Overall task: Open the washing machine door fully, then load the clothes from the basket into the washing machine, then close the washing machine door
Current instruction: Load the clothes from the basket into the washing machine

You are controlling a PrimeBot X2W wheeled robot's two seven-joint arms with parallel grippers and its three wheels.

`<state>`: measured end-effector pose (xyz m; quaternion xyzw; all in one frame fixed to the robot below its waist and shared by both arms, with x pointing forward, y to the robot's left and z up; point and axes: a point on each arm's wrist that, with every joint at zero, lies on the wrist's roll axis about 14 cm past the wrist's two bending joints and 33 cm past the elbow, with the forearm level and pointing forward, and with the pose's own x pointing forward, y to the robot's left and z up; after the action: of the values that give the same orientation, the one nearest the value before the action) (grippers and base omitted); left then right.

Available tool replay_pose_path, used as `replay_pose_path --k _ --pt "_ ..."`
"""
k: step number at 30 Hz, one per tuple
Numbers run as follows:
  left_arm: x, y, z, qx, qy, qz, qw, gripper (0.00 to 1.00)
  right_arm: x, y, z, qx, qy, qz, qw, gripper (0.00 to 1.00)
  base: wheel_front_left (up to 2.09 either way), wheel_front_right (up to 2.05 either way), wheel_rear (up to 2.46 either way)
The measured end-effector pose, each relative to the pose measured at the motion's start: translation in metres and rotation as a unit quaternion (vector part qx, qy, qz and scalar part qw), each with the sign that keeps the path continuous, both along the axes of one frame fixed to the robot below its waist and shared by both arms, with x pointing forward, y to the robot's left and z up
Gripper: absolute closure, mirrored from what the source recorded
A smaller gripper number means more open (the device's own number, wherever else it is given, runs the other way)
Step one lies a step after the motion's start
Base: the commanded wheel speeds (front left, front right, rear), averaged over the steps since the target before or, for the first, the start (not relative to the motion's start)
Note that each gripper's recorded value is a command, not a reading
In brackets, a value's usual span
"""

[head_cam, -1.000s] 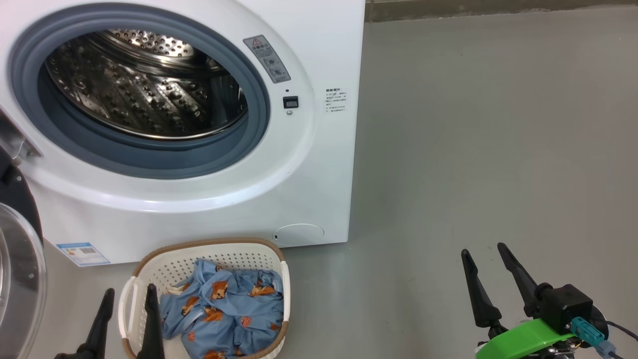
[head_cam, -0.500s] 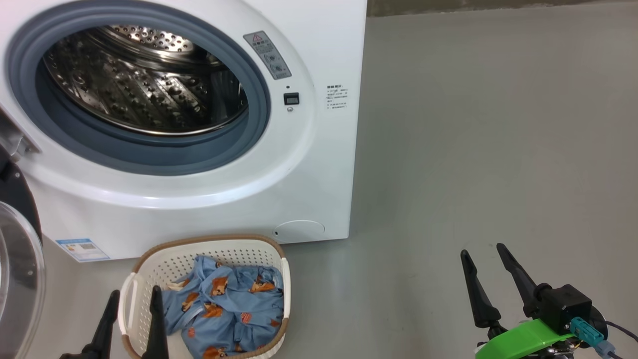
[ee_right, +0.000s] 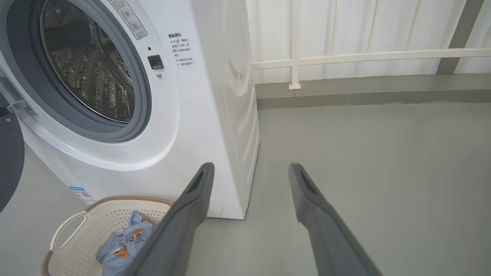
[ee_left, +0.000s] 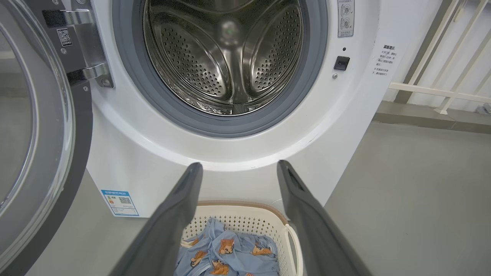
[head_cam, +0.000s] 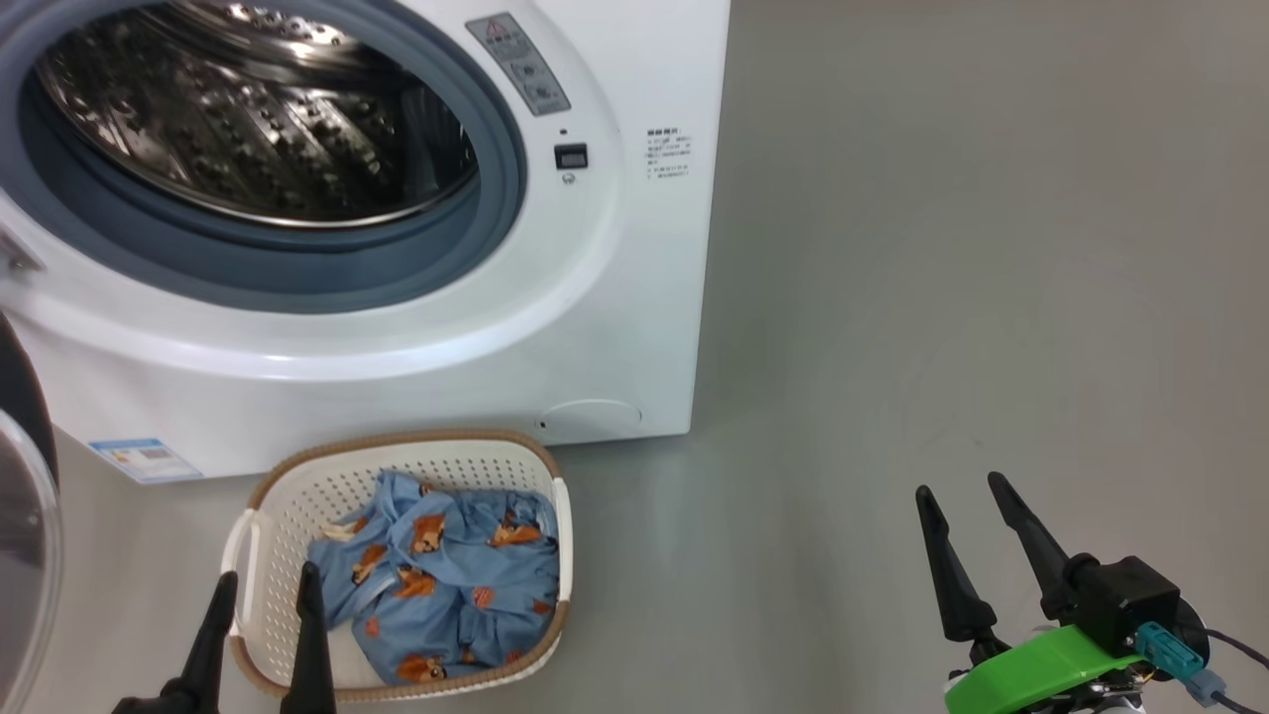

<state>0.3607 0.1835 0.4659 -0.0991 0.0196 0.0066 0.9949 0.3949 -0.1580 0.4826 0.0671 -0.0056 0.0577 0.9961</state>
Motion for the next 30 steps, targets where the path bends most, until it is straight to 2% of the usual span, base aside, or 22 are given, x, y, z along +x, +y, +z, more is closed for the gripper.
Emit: replay_pose_path --k 15,30 --pt "0.023 -0.015 -0.029 -0.014 0.038 -0.02 0.999 0.0 0.02 0.0 -0.025 -0.001 0.029 0.002 1.0 0.0 0.0 0.0 0.0" --pt "0.078 -0.033 -0.08 -0.029 0.091 -0.043 0.995 0.0 0.052 0.0 -0.059 -0.006 0.058 0.005 0.998 0.0 0.0 0.0 0.0"
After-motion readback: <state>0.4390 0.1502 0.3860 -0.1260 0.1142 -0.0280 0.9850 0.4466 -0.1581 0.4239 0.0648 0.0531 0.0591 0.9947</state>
